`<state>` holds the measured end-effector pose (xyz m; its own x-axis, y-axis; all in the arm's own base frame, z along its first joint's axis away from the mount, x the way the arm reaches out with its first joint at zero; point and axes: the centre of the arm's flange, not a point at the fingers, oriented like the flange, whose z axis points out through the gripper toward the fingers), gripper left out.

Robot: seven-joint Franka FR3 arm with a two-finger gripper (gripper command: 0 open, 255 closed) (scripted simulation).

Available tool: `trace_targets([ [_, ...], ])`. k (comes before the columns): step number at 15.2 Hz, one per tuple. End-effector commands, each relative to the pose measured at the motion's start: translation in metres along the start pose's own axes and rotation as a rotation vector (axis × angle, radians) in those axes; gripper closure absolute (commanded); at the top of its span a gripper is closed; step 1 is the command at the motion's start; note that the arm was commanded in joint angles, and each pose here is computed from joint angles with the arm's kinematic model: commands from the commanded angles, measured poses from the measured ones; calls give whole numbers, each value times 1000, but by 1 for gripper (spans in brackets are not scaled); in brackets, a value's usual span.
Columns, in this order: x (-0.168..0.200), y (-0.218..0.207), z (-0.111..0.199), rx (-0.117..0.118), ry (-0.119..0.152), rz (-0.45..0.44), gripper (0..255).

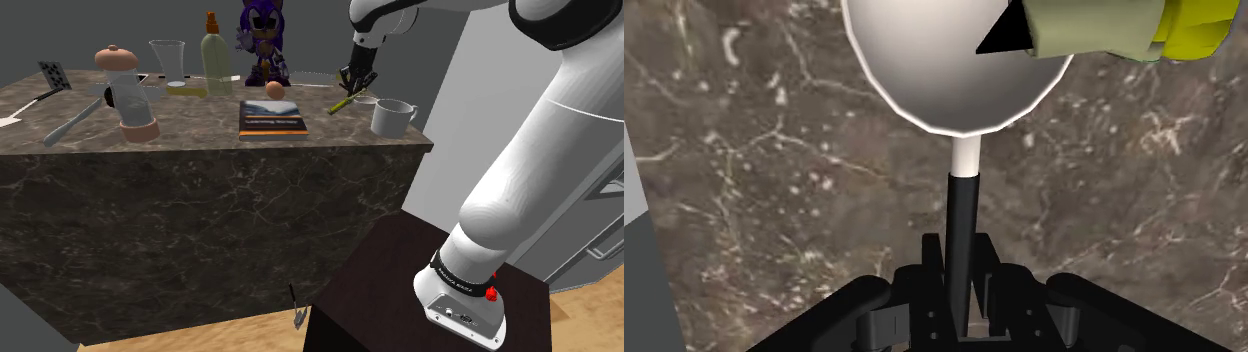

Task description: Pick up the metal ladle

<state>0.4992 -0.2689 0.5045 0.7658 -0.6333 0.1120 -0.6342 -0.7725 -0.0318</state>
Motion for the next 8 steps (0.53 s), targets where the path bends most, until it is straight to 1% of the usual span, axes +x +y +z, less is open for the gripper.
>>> trace_targets([
  [1,2,0,-10,0,0,0,255],
  [8,6,-1,-47,0,0,0,255],
])
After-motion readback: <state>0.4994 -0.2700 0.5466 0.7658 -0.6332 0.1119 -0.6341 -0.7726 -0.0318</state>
